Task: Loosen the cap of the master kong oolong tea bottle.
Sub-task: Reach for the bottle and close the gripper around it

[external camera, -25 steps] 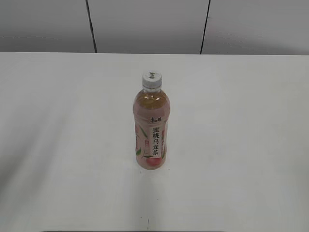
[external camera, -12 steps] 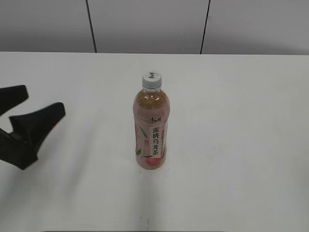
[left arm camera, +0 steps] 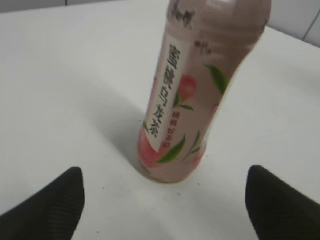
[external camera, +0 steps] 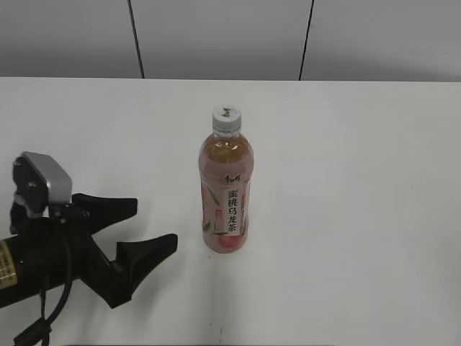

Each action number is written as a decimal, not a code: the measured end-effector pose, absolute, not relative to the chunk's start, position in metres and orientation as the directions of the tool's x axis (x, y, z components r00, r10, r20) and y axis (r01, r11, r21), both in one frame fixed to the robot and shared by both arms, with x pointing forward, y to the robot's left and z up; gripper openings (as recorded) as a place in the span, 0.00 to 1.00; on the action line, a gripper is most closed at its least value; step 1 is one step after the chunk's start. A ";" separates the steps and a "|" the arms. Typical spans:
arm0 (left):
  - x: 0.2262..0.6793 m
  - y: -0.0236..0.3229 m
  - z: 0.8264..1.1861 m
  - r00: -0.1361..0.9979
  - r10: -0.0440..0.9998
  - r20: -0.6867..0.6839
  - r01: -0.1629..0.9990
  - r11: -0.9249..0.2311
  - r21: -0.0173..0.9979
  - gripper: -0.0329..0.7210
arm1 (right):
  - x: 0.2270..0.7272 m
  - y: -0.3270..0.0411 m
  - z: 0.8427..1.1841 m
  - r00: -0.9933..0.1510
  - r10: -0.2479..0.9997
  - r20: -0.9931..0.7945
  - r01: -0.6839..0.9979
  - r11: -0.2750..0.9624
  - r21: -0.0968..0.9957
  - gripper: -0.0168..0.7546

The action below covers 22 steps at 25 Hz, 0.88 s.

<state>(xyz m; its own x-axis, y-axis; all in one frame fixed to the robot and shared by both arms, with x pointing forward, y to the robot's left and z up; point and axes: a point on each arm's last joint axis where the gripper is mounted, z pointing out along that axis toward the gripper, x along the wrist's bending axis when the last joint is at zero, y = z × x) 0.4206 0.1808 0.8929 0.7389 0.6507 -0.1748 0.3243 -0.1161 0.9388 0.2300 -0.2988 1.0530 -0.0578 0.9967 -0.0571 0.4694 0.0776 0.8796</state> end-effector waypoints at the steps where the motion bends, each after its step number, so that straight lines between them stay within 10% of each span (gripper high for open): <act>1: 0.423 0.178 0.887 0.752 0.633 -0.182 0.337 -0.133 0.932 0.82 | 0.230 -0.299 1.053 -0.058 0.997 -0.057 0.469 0.078 0.880 0.74; 22: 0.476 0.141 0.905 0.880 0.473 -0.050 0.121 -0.120 0.985 0.82 | 0.230 -0.299 1.053 -0.058 0.997 -0.057 0.469 0.078 0.880 0.74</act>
